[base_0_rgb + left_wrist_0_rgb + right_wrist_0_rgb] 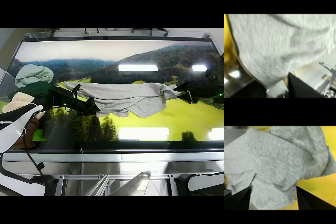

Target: Fold the shirts.

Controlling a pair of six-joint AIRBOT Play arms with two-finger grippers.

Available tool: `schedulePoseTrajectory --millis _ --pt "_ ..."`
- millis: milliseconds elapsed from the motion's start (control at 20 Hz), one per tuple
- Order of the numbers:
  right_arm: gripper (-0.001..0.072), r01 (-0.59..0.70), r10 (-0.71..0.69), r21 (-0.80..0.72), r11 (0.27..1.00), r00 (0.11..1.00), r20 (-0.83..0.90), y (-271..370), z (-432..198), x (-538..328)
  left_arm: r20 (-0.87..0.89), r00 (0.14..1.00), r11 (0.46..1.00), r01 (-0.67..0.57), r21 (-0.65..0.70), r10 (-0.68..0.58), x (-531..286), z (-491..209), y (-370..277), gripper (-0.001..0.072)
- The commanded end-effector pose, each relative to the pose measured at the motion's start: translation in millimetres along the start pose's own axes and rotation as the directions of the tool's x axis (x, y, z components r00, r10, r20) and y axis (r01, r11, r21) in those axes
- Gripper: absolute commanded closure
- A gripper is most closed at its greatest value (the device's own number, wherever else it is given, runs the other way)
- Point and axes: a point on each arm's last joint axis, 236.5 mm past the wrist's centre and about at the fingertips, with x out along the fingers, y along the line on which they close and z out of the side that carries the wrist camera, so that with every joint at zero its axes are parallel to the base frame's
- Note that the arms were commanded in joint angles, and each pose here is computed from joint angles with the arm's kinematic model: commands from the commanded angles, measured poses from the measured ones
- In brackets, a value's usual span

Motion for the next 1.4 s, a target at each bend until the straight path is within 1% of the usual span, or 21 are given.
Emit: schedulePoseTrajectory --millis 0,200,250,300,350,400,450,550,650,700,750,800,850,950,1000,1050,1150,1200,1250,1300,1350 --pt "0.0089 -0.018 0.018 0.003 1.0 1.0 -0.004 5 -1 1 0.039 0.999 1.0 -0.007 0.008 0.006 10 12 -2 0.0689" --pt "0.0096 -0.013 0.013 0.002 1.0 1.0 0.0 5 0 4 -0.013 0.999 0.999 0.029 0.045 -0.029 4 8 -21 0.0688" --pt "0.0203 -0.007 0.007 0.002 1.0 1.0 0.008 3 2 7 -0.017 0.999 0.997 0.039 0.059 -0.038 1 10 -27 0.0688" --pt "0.0407 -0.012 0.012 -0.001 1.0 1.0 0.007 3 3 9 -0.017 0.999 0.996 0.049 0.074 -0.048 -3 13 -34 0.0688" --pt "0.0561 -0.038 0.038 -0.013 0.999 0.999 0.011 7 4 13 -0.019 0.998 0.994 0.059 0.09 -0.057 -6 15 -41 0.0688" --pt "0.0655 -0.079 0.079 -0.015 0.997 0.997 0.021 15 6 16 -0.029 0.997 0.992 0.071 0.106 -0.068 -10 16 -49 0.0688" --pt "0.0694 -0.132 0.132 -0.018 0.991 0.991 0.027 27 8 18 -0.049 0.995 0.988 0.09 0.127 -0.085 -16 15 -59 0.0688" --pt "0.0695 -0.28 0.284 -0.094 0.955 0.958 0.036 68 11 4 -0.091 0.987 0.97 0.149 0.193 -0.134 -47 11 -89 0.0688" --pt "0.0696 -0.386 0.404 -0.197 0.901 0.912 0.063 112 16 -36 -0.047 0.975 0.93 0.22 0.295 -0.216 -106 15 -133 0.0688" --pt "0.0696 -0.405 0.44 -0.259 0.877 0.893 0.094 136 20 -65 -0.002 0.961 0.9 0.258 0.352 -0.275 -150 16 -159 0.0688" --pt "0.0696 -0.393 0.456 -0.334 0.856 0.88 0.134 161 21 -96 0.039 0.939 0.86 0.295 0.417 -0.341 -197 9 -186 0.0688" --pt "0.0696 -0.365 0.464 -0.41 0.836 0.868 0.174 185 18 -126 0.073 0.916 0.818 0.312 0.484 -0.393 -240 -3 -209 0.0688" --pt "0.0696 -0.317 0.468 -0.495 0.809 0.856 0.218 213 9 -158 0.119 0.897 0.777 0.296 0.556 -0.426 -283 -20 -229 0.0688" --pt "0.0696 -0.196 0.482 -0.645 0.739 0.822 0.303 269 -22 -216 0.241 0.849 0.706 0.197 0.681 -0.47 -356 -59 -263 0.0688" --pt "0.0696 -0.119 0.491 -0.703 0.702 0.795 0.356 296 -42 -242 0.292 0.812 0.657 0.144 0.74 -0.506 -389 -84 -283 0.0687" --pt "0.0696 -0.021 0.5 -0.747 0.665 0.754 0.425 323 -63 -269 0.347 0.763 0.605 0.071 0.793 -0.545 -423 -113 -303 0.0687" --pt "0.0697 0.193 0.512 -0.774 0.603 0.65 0.561 368 -104 -315 0.477 0.645 0.534 -0.123 0.836 -0.598 -483 -164 -331 0.0687" --pt "0.0697 0.262 0.53 -0.78 0.568 0.609 0.59 390 -122 -329 0.554 0.585 0.529 -0.236 0.815 -0.592 -507 -180 -336 0.0687" --pt "0.0697 0.311 0.555 -0.79 0.528 0.577 0.599 413 -137 -340 0.631 0.527 0.544 -0.334 0.77 -0.57 -527 -189 -335 0.0687" --pt "0.0697 0.331 0.578 -0.8 0.5 0.561 0.593 434 -151 -350 0.712 0.463 0.587 -0.408 0.7 -0.528 -544 -189 -327 0.0687" --pt "0.0697 0.355 0.581 -0.802 0.48 0.557 0.594 448 -157 -358 0.77 0.411 0.637 -0.435 0.637 -0.488 -556 -184 -317 0.0686"
